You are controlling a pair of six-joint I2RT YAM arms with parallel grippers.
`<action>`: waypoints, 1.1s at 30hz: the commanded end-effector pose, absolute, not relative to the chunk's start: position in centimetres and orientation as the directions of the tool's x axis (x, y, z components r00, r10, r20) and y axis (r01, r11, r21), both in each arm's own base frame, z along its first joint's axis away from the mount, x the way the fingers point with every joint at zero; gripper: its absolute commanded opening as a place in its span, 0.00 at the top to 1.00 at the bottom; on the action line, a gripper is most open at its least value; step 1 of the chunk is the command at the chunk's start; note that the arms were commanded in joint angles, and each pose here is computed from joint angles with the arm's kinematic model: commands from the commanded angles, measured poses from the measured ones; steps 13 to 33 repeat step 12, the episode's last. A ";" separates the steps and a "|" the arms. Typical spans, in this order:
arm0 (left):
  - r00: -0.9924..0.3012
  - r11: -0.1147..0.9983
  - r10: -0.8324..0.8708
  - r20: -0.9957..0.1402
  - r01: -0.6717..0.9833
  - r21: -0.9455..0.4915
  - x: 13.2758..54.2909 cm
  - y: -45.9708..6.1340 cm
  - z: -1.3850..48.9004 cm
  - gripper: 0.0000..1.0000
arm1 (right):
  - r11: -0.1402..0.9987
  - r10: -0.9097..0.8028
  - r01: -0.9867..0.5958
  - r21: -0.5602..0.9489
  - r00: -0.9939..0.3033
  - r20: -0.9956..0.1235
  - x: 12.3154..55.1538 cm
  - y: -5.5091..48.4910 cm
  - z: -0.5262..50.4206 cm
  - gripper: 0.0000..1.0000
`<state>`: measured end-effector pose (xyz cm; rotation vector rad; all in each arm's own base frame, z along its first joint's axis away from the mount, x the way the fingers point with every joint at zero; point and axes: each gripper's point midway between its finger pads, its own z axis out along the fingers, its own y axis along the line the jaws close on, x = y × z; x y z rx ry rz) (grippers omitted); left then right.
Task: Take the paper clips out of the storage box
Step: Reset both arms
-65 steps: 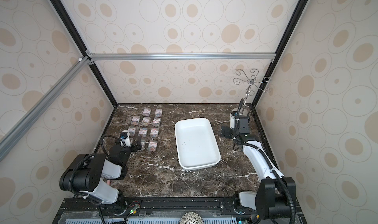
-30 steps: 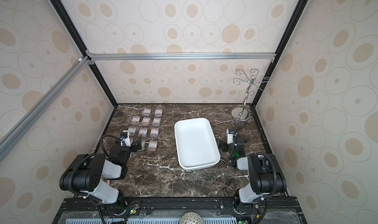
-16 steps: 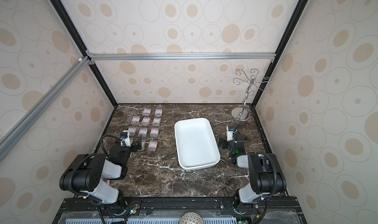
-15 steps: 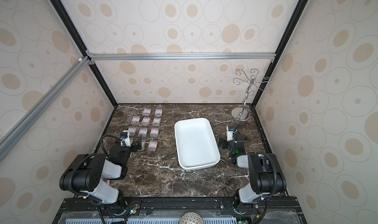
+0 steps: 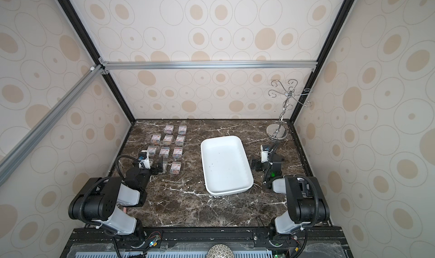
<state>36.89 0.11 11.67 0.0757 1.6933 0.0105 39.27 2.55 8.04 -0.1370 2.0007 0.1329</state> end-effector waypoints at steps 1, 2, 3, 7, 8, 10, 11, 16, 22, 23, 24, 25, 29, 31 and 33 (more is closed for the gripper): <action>-0.072 0.998 0.056 -0.996 0.042 0.053 37.5 0.1 13.1 0.00 | 0.985 -0.053 -0.174 0.020 -0.403 -0.914 39.3 2.9 8.4 0.00; -0.072 0.998 0.056 -0.996 0.042 0.053 37.5 0.1 13.1 0.00 | 0.985 -0.053 -0.174 0.019 -0.403 -0.914 39.3 2.8 8.4 0.00; -0.073 0.998 0.056 -0.996 0.042 0.053 37.5 0.1 13.1 0.00 | 0.985 -0.052 -0.173 0.020 -0.404 -0.913 39.3 2.8 8.4 0.00; -0.082 0.998 0.061 -0.995 0.040 0.058 37.7 0.1 13.0 0.00 | 0.985 -0.052 -0.174 0.020 -0.404 -0.913 39.3 2.8 8.4 0.00; -0.083 0.998 0.062 -0.995 0.036 0.059 37.7 0.1 13.0 0.00 | 0.985 -0.053 -0.174 0.020 -0.404 -0.913 39.3 2.8 8.4 0.00; -0.087 0.998 0.064 -0.994 0.033 0.061 37.8 0.1 12.9 0.00 | 0.985 -0.052 -0.174 0.020 -0.403 -0.914 39.4 2.8 8.4 0.00; -0.082 0.998 0.065 -0.994 0.031 0.063 37.7 0.1 13.0 0.00 | 0.985 -0.052 -0.173 0.021 -0.405 -0.913 39.3 2.8 8.4 0.00; -0.079 0.997 0.065 -0.995 0.032 0.063 37.6 0.1 13.0 0.00 | 0.985 -0.052 -0.173 0.020 -0.405 -0.913 39.3 2.8 8.4 0.00; -0.079 0.997 0.065 -0.995 0.032 0.063 37.6 0.1 13.0 0.00 | 0.985 -0.052 -0.173 0.020 -0.405 -0.913 39.3 2.8 8.4 0.00; -0.079 0.997 0.065 -0.995 0.032 0.063 37.6 0.1 13.0 0.00 | 0.985 -0.052 -0.173 0.020 -0.405 -0.913 39.3 2.8 8.4 0.00; -0.079 0.997 0.065 -0.995 0.032 0.063 37.6 0.1 13.0 0.00 | 0.985 -0.052 -0.173 0.020 -0.405 -0.913 39.3 2.8 8.4 0.00; -0.079 0.997 0.065 -0.995 0.032 0.063 37.6 0.1 13.0 0.00 | 0.985 -0.052 -0.173 0.020 -0.405 -0.913 39.3 2.8 8.4 0.00; -0.079 0.997 0.065 -0.995 0.032 0.063 37.6 0.1 13.0 0.00 | 0.985 -0.052 -0.173 0.020 -0.405 -0.913 39.3 2.8 8.4 0.00; -0.079 0.997 0.065 -0.995 0.032 0.063 37.6 0.1 13.0 0.00 | 0.985 -0.052 -0.173 0.020 -0.405 -0.913 39.3 2.8 8.4 0.00; -0.079 0.997 0.065 -0.995 0.032 0.063 37.6 0.1 13.0 0.00 | 0.985 -0.052 -0.173 0.020 -0.405 -0.913 39.3 2.8 8.4 0.00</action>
